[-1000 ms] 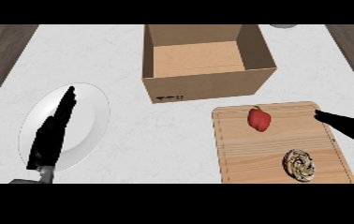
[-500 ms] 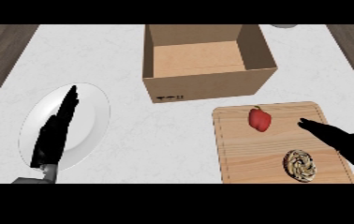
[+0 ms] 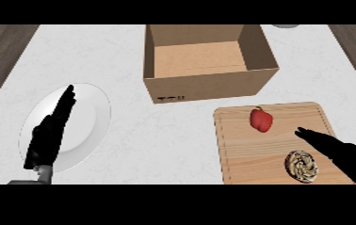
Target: Pick the cupcake from the cutting board and place it in the cardboard box
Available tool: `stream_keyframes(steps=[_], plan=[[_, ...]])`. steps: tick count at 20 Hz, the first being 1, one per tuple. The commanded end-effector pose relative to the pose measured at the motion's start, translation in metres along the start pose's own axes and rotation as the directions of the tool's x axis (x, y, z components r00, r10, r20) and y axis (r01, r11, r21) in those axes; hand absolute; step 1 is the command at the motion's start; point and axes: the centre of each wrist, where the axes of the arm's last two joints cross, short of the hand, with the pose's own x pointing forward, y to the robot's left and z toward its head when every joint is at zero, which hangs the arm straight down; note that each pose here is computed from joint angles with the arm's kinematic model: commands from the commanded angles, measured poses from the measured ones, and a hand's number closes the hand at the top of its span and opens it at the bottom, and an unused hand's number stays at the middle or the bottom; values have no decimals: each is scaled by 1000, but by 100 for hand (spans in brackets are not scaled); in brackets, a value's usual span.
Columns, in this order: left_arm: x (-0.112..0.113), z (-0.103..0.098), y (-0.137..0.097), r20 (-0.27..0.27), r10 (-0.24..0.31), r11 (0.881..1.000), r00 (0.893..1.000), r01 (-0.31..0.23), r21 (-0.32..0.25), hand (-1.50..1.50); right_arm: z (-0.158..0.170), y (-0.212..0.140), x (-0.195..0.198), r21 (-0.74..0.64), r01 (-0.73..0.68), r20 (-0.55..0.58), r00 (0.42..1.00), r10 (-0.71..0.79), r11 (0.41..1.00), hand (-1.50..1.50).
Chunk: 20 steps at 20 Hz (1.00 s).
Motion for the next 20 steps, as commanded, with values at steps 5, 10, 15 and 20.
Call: stream_keyframes(steps=[5,10,15,20], plan=[[16,2,10,-3,7,1000,1000,-7,13,0,8,7,3,-7,-2,-10,1000,2,1000,-150],[19,-2,1,1,7,1000,1000,-7,10,0,-10,-12,13,-14,6,0,1000,-6,1000,-150],[-7,1,3,-6,3,1000,1000,-3,6,0,-30,25,3,-17,26,10,1000,-26,1000,-150],[-12,8,-4,1,7,1000,1000,-7,2,0,-24,16,-12,-7,20,-2,1000,-20,1000,-150]])
